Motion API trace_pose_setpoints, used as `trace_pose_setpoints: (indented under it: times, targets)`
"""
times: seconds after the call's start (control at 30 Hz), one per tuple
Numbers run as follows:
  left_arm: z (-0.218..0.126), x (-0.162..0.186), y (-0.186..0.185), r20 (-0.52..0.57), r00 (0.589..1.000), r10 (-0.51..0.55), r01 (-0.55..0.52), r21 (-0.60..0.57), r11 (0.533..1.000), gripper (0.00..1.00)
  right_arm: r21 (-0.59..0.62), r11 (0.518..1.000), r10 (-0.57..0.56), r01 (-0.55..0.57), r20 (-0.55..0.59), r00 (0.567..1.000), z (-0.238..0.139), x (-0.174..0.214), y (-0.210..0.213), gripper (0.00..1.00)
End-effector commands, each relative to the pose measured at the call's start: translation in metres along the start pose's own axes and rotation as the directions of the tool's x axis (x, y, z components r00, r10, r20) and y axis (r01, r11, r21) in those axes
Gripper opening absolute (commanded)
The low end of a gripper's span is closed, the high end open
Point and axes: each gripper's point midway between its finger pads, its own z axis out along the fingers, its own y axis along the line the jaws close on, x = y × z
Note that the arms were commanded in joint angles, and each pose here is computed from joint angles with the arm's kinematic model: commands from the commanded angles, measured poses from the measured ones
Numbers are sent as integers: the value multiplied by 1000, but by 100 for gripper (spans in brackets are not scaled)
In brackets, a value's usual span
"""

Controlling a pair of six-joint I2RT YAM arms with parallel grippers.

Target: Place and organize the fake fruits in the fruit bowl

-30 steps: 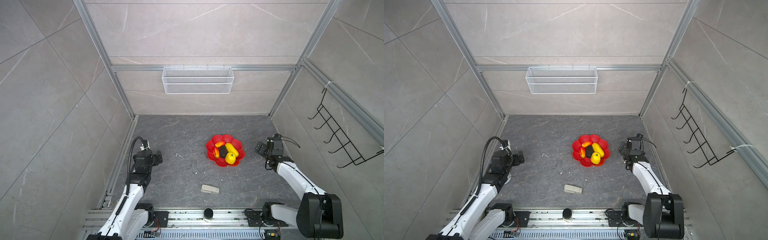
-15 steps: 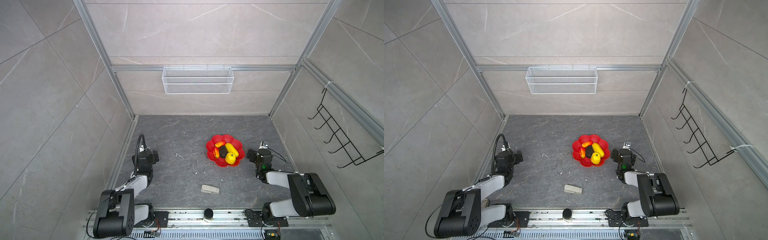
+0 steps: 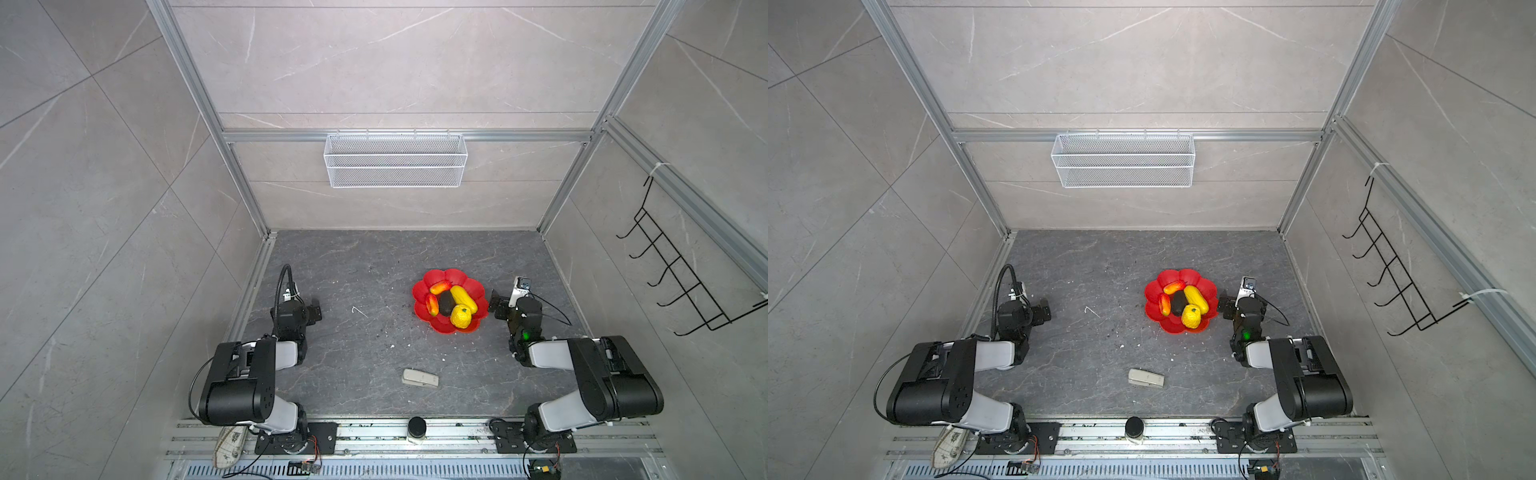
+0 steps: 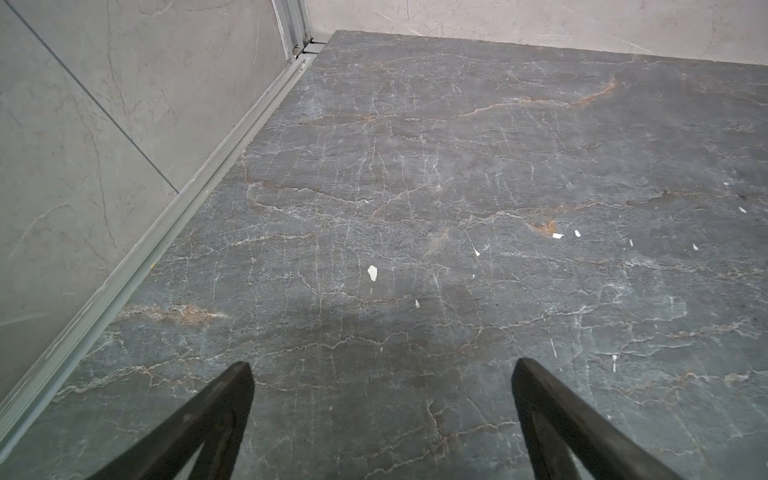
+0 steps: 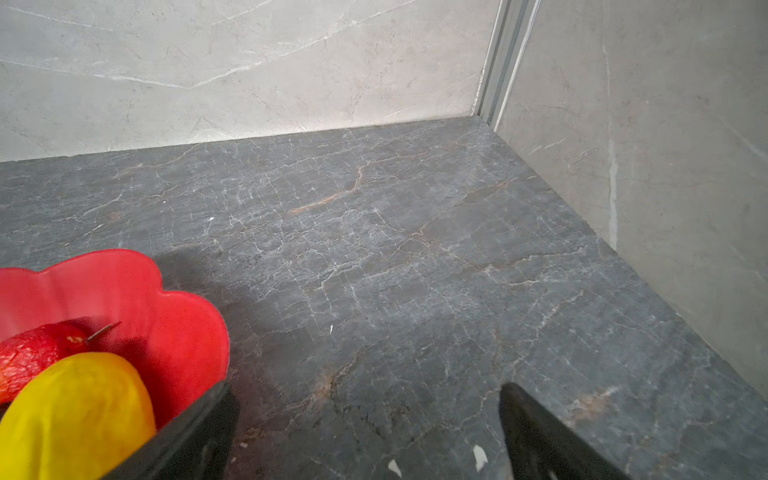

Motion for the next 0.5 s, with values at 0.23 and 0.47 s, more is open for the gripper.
trace_pose_setpoints:
  times: [0.23, 0.47]
  targets:
    - [0, -20, -4, 74, 997, 1, -2, 20, 1000, 100, -18, 1000, -11, 12, 20, 1000, -2, -3, 4, 100]
    - [0, -20, -3, 74, 997, 2, -3, 18, 1000, 100, -17, 1000, -11, 11, 19, 1000, -1, -3, 4, 100]
